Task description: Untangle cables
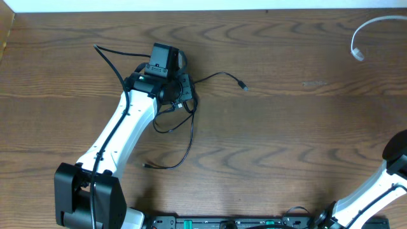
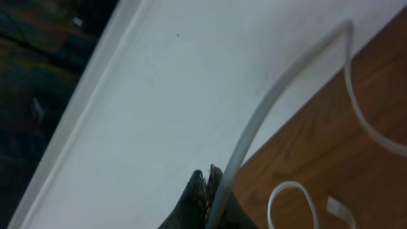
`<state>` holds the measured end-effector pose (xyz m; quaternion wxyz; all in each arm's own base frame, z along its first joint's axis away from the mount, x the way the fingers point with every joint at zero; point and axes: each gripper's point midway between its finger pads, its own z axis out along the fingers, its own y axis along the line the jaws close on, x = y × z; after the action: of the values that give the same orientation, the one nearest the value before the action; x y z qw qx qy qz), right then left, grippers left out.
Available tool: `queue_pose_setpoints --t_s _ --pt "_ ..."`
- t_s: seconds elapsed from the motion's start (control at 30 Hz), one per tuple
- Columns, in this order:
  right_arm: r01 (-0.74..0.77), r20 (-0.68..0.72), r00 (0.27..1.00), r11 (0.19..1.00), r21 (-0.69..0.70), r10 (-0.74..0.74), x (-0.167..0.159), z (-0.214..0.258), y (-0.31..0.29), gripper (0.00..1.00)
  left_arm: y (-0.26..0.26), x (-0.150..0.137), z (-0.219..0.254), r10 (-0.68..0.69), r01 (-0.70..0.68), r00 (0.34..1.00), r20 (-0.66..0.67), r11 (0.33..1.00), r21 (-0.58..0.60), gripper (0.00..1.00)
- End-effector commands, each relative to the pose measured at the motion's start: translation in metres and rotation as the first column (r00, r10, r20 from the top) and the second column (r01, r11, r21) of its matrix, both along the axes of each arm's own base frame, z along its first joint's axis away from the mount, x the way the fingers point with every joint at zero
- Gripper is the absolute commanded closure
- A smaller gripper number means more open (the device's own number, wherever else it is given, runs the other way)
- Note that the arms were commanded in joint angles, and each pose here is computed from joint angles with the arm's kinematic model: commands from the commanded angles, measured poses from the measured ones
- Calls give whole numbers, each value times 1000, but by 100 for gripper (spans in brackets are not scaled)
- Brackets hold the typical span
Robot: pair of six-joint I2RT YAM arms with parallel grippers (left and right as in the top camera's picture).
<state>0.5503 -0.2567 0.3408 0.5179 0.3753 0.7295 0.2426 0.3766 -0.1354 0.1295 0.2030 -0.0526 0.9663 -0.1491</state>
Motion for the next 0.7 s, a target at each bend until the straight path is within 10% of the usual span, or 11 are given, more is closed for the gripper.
queue_pose_setpoints --t_s 0.0,0.13,0.23,0.3,0.5,0.67 --pt "19 -80 997 1000 -14 -20 9 -41 -15 99 -2 1 3 -16 16 1000 11 1000 2 93" --pt "40 -211 976 999 -24 -45 7 -93 -25 93 -2 2 3 -16 16 1000 14 1000 1 93" --pt "10 -310 951 999 -41 -22 1 -128 -25 24 -2 2 3 -16 16 1000 14 1000 1 93" --pt "0 -351 936 1000 -31 -11 -5 -140 -23 1 -2 2 3 -16 16 1000 14 1000 1 93" --pt "-97 -384 919 995 -13 85 -18 -136 -3 1 -7 0 4 -41 41 999 13 999 -16 93" --pt "-287 -368 894 957 -36 255 -40 -97 42 1 -47 -3 23 -310 326 942 126 935 -140 93"
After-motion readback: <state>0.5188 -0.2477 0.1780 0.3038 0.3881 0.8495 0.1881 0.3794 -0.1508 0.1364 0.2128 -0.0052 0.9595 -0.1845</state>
